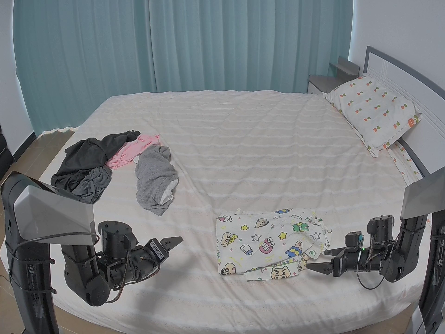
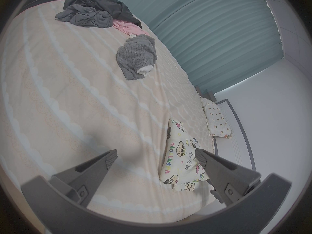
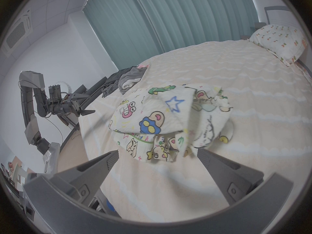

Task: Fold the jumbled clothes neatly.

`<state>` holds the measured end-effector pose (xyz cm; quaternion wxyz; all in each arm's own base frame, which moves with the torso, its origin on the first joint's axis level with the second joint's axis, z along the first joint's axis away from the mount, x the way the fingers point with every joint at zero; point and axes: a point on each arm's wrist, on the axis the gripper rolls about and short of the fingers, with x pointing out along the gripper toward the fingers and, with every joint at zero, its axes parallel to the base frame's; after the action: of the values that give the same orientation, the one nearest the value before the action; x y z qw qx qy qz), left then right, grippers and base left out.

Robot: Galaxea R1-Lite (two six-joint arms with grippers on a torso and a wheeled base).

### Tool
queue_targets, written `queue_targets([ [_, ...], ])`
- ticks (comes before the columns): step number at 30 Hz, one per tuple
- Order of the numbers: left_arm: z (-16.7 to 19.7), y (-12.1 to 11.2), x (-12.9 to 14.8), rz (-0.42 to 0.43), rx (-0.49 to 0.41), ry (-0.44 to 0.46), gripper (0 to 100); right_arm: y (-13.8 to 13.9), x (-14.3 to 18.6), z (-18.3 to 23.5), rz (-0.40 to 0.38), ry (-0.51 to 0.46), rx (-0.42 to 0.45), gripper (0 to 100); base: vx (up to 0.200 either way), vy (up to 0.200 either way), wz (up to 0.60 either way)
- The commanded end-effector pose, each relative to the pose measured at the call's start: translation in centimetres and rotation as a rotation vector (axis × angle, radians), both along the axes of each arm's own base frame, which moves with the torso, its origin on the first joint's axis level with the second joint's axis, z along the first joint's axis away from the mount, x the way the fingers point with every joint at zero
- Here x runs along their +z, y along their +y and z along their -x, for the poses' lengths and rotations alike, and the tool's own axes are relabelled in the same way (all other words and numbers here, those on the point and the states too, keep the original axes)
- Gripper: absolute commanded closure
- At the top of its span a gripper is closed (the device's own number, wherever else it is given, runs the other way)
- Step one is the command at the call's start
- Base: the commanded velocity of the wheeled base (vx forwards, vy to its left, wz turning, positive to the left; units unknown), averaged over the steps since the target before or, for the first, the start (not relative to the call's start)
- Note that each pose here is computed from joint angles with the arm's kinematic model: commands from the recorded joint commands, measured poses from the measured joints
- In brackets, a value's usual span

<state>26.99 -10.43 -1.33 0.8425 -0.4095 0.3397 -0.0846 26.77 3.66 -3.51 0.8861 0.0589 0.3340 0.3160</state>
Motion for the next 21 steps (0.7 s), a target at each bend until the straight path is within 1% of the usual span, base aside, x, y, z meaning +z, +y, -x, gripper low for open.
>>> queue_targets([
  [1, 0.0, 0.0, -0.1, -0.001, 0.0, 0.003, 0, 0.0, 0.0, -0.1, 0.003, -0.003, -0.005, 0, 0.0, 0.0, 0.0],
  [2, 0.0, 0.0, -0.1, -0.002, 0.0, 0.005, 0, -0.1, 0.0, -0.2, 0.002, -0.008, -0.008, 0, 0.0, 0.0, 0.0],
  [5, 0.0, 0.0, -0.1, -0.001, 0.0, 0.003, 0, -1.3, 0.5, -1.2, 0.001, -0.05, -0.058, 0, 0.0, 0.0, 0.0],
  [7, 0.0, 0.0, -0.1, -0.002, 0.0, 0.005, 0, -1.4, 0.8, -1.1, 0.001, -0.054, -0.058, 0, 0.0, 0.0, 0.0],
  [10, 0.0, 0.0, -0.1, -0.002, 0.0, 0.005, 0, -1.2, 0.9, -0.8, 0.0, -0.055, -0.046, 0, 0.0, 0.0, 0.0],
  [13, 0.0, 0.0, -0.1, -0.002, 0.0, 0.005, 0, -0.1, 1.8, 0.2, -0.009, -0.076, 0.002, 0, 0.0, 0.0, 0.0],
  [16, 0.0, 0.0, -0.1, -0.002, 0.0, 0.005, 0, 0.6, 2.3, 0.8, -0.013, -0.084, 0.031, 0, 0.0, 0.0, 0.0],
  [18, 0.0, 0.0, -0.1, -0.002, 0.0, 0.005, 0, 0.9, 2.3, 0.9, -0.012, -0.086, 0.043, 0, 0.0, 0.0, 0.0],
  [21, 0.0, 0.0, -0.1, -0.002, 0.0, 0.005, 0, 0.9, 1.7, 0.7, -0.004, -0.074, 0.035, 0, 0.0, 0.0, 0.0],
])
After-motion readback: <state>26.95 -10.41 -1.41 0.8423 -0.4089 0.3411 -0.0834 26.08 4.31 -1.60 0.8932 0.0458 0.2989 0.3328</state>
